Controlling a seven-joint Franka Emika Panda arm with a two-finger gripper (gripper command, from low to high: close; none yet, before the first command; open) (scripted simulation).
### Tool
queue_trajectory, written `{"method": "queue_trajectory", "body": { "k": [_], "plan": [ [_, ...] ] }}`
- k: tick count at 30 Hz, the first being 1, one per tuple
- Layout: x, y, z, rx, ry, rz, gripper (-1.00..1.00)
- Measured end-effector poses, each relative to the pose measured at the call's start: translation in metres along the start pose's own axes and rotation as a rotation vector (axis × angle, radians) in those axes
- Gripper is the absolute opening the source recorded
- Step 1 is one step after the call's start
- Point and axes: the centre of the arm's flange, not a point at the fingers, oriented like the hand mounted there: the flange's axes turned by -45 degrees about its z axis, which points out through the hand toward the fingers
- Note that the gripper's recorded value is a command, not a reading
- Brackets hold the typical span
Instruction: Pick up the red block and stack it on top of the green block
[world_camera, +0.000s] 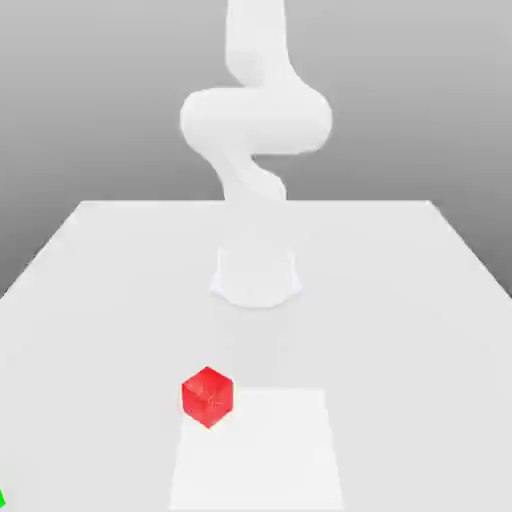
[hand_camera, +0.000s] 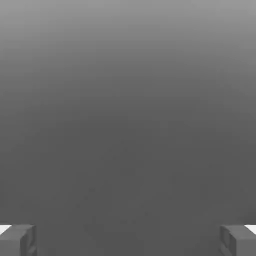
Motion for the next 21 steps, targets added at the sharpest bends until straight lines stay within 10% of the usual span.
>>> {"method": "queue_trajectory", "body": {
  "k": [17,21],
  "plan": [
    [-0.287,0.075,0.314,-0.238,-0.639,0.553,0.00],
    [-0.332,0.079,0.344,-0.256,-0.682,0.596,0.00]
  ]
}}
